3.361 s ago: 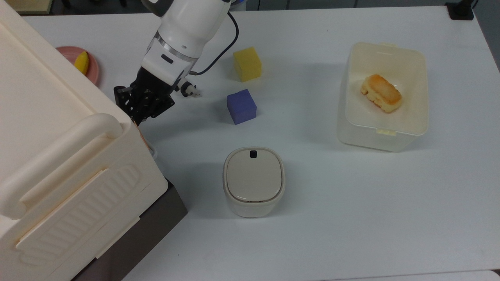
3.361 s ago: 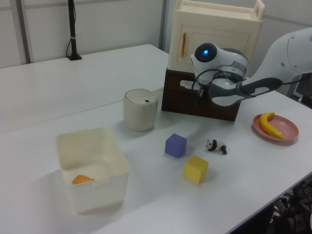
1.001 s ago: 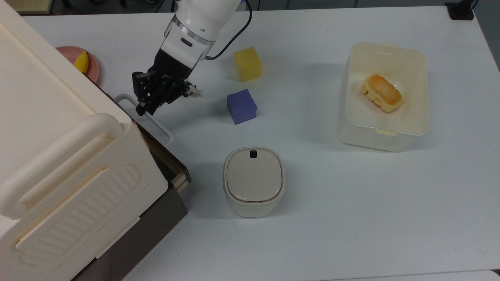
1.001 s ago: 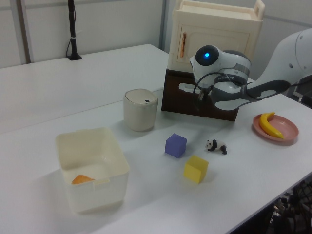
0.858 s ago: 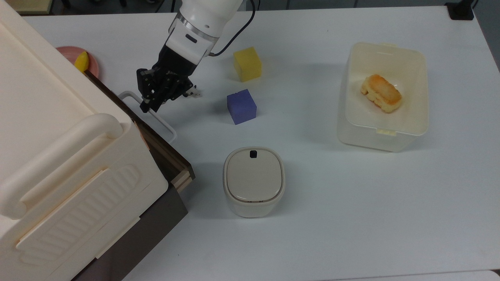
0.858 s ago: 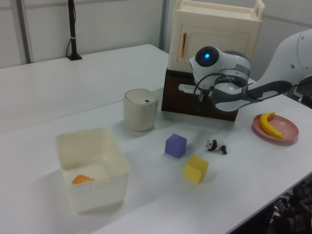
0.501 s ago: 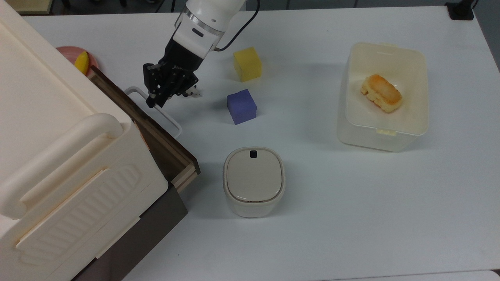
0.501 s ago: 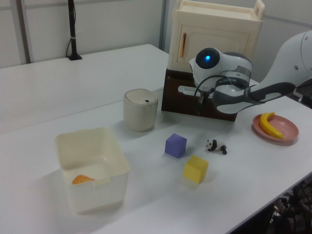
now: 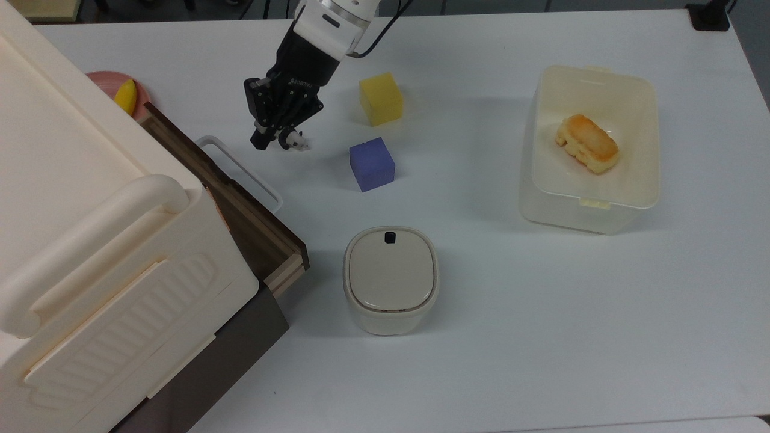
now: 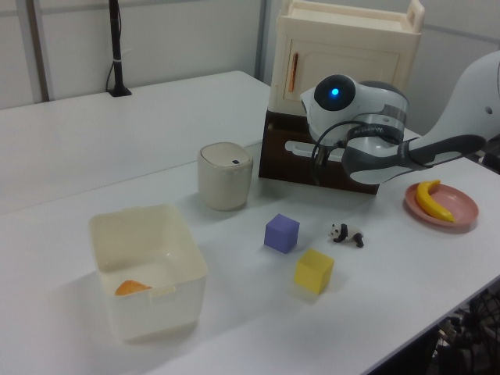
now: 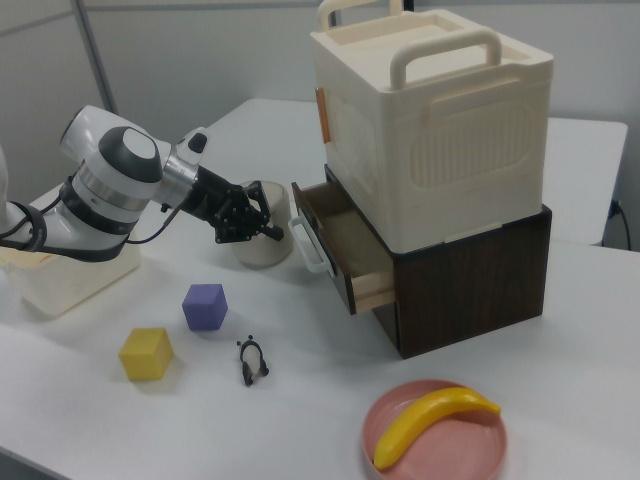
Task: Slide open the drawer
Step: 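Pull the handle outward, sliding the brown drawer out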
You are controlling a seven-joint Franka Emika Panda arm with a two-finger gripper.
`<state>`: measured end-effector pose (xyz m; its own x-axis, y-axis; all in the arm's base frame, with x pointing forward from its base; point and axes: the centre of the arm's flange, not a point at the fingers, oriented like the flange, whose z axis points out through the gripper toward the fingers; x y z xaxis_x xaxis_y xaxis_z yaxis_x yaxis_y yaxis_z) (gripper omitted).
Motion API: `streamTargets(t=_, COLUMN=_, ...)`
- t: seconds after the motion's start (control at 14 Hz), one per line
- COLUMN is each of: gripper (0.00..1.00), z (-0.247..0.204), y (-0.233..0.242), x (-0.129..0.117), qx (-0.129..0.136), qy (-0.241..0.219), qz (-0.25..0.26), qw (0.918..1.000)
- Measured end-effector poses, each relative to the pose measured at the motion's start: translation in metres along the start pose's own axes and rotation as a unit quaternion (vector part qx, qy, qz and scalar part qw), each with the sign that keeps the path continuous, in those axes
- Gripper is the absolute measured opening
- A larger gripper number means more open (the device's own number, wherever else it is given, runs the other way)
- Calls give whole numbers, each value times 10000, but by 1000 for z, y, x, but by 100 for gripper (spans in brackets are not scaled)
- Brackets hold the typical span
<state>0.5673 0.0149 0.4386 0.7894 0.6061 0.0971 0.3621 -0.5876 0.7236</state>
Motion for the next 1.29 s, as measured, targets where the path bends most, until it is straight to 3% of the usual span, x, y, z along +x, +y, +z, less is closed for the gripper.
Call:
streamTargets(t=0.14, gripper=2, z=0, y=0, x=0, qx=0, qy=0, qz=8, qw=10000)
streamTargets(t=0.21, gripper=15, z=0, y=0, x=0, qx=0, qy=0, qz=16, qw=10000)
streamTargets(t=0.36, gripper=25, z=0, y=0, x=0, qx=0, qy=-5, qz=37, qw=10000)
streamTargets(t=0.57, gripper=54, z=2, y=2, x=-2, qx=-2, qy=-20, qz=64, qw=10000)
streamTargets(t=1.29, gripper=51, z=39, y=-2, x=-7, qx=147, qy=-270, qz=87, qw=9995)
